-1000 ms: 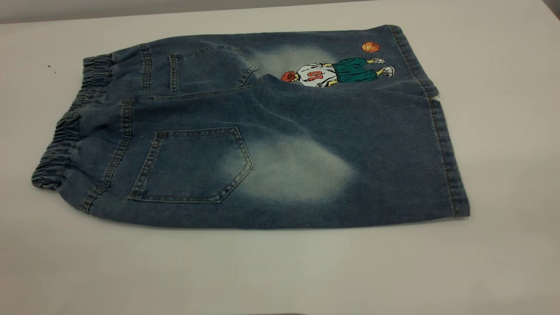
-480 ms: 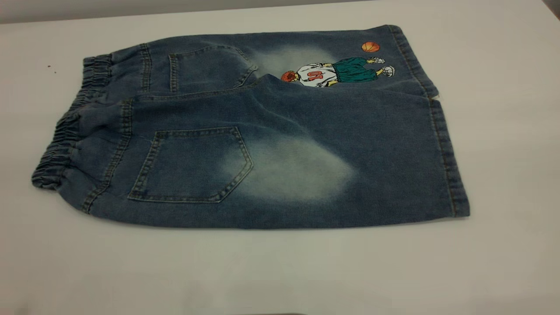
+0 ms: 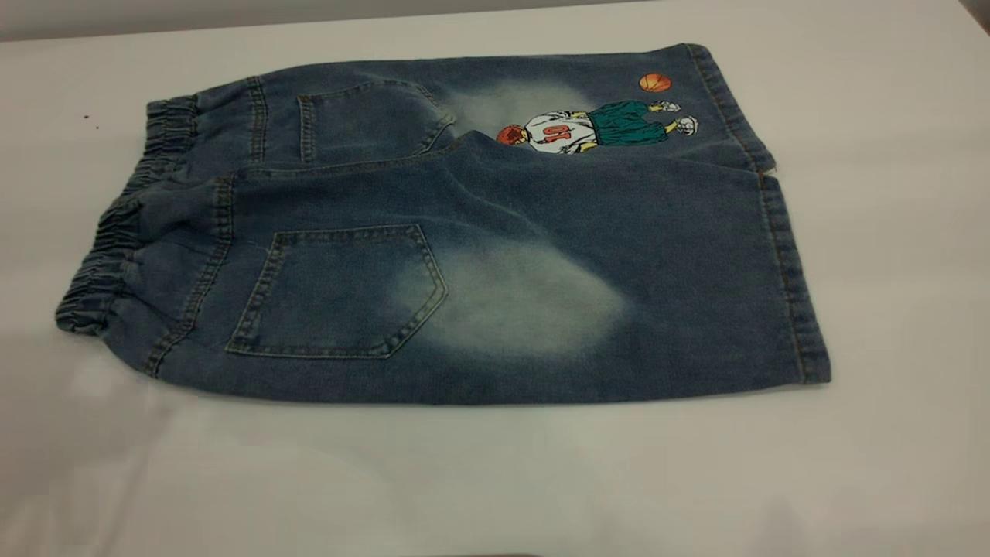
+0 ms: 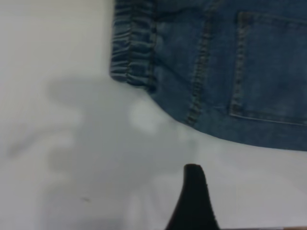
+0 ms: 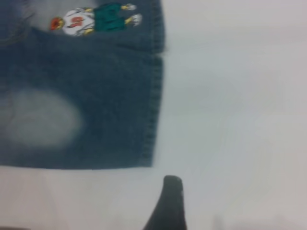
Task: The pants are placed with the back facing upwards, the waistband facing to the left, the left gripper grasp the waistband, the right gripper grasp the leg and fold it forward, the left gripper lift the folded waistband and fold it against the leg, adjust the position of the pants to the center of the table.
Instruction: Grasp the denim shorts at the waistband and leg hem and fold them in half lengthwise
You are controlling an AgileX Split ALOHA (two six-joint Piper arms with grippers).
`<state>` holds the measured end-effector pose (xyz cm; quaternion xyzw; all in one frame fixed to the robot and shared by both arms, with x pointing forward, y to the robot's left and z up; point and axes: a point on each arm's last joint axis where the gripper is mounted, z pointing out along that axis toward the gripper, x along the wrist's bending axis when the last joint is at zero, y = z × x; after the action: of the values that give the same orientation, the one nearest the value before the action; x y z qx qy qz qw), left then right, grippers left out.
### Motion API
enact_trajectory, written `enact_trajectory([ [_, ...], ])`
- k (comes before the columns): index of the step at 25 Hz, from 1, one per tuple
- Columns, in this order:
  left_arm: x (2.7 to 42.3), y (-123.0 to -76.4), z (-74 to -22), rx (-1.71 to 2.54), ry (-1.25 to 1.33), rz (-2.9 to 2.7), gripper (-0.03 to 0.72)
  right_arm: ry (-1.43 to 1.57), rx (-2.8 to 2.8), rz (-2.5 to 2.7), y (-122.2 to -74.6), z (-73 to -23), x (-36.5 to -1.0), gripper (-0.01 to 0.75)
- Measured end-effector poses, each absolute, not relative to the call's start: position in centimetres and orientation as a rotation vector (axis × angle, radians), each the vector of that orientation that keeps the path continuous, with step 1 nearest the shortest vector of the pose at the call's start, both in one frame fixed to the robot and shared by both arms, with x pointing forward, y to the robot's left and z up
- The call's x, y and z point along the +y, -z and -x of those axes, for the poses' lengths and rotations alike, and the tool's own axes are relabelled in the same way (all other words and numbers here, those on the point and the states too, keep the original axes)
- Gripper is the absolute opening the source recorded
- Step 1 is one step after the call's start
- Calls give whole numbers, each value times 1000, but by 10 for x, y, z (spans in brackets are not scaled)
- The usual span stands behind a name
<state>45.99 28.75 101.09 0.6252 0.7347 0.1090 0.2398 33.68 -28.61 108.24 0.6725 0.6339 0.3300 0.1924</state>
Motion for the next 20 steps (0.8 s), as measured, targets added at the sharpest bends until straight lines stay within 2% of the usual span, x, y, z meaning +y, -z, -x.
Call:
enact_trajectory([
  [11, 307, -923, -514, 2250, -157, -1750, 515, -1002, 1843, -1822, -1085, -338, -280, 593],
  [20, 311, -885, -539, 2256, -202, -1785, 515, -1001, 1853, -1807, -1085, -338, -280, 593],
])
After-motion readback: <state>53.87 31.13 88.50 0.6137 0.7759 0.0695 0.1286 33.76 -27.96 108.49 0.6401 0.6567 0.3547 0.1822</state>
